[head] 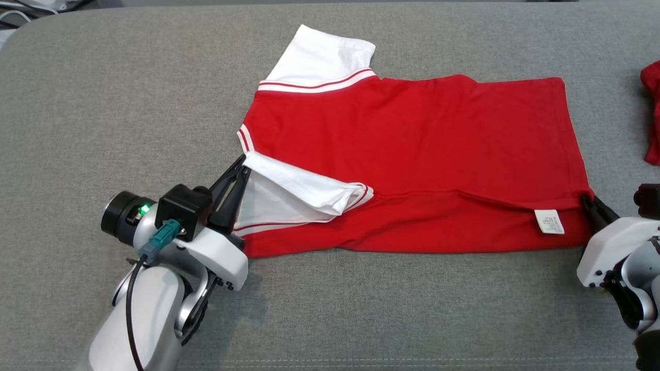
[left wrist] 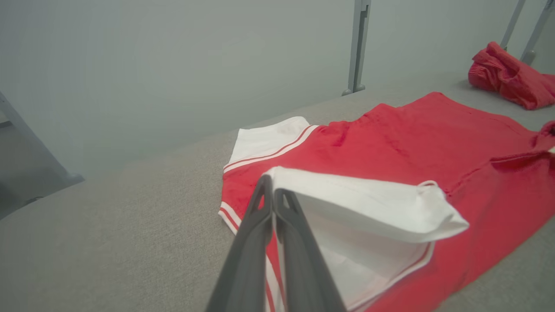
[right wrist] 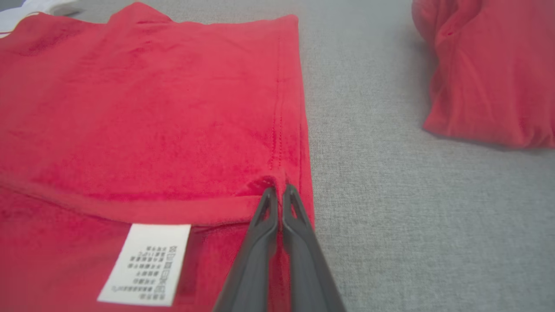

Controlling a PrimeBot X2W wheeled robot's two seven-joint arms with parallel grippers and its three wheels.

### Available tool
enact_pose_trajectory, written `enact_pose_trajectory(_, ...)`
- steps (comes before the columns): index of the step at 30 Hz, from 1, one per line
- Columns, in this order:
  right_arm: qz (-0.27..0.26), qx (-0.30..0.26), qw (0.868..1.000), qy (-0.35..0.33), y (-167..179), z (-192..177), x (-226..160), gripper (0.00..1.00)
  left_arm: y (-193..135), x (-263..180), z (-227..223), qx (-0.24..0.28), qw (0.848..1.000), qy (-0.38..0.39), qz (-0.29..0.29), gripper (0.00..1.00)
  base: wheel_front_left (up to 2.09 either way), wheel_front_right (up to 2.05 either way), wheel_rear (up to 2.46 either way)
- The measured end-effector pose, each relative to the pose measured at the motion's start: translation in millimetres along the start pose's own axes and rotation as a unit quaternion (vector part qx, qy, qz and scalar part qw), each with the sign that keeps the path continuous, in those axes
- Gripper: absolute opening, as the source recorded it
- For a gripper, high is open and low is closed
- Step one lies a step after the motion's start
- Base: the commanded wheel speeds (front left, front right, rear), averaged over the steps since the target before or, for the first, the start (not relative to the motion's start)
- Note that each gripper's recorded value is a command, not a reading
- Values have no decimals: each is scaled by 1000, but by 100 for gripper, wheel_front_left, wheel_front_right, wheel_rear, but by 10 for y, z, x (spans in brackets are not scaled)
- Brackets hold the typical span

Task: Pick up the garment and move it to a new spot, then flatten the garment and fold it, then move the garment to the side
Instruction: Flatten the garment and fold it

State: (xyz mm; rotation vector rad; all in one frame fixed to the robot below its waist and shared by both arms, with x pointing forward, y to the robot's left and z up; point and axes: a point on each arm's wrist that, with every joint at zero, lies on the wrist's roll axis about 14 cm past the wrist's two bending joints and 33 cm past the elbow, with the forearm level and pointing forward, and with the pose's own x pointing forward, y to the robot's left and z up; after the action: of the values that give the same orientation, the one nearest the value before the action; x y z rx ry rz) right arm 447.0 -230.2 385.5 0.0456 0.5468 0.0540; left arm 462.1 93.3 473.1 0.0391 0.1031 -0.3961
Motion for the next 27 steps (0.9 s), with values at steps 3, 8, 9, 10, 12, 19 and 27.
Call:
enact_pose_trajectory(3,5,-7,1000,-4,28,60,94,0,18,124,-13,13,1000,-6,-7,0,0,0,0)
enact_pose_trajectory(8,8,-16,1000,-4,42,130,233,0,70,292,-123,30,999,2,-13,0,0,0,0)
enact_pose_trajectory(9,8,-16,1000,-4,42,130,233,0,70,292,-123,30,999,2,-13,0,0,0,0)
enact_pose_trajectory(10,7,-18,1000,-4,37,138,272,0,93,334,-201,37,999,12,-13,0,0,0,0)
enact_pose_trajectory(12,7,-19,1000,-1,31,134,291,0,105,351,-246,42,999,19,-14,0,0,0,0)
enact_pose_trajectory(19,-1,-20,1000,18,-9,70,398,48,167,412,-498,51,997,57,-11,7,0,0,0)
enact_pose_trajectory(27,-2,-24,1000,-11,20,166,423,100,134,421,-531,45,997,62,-14,100,0,0,0)
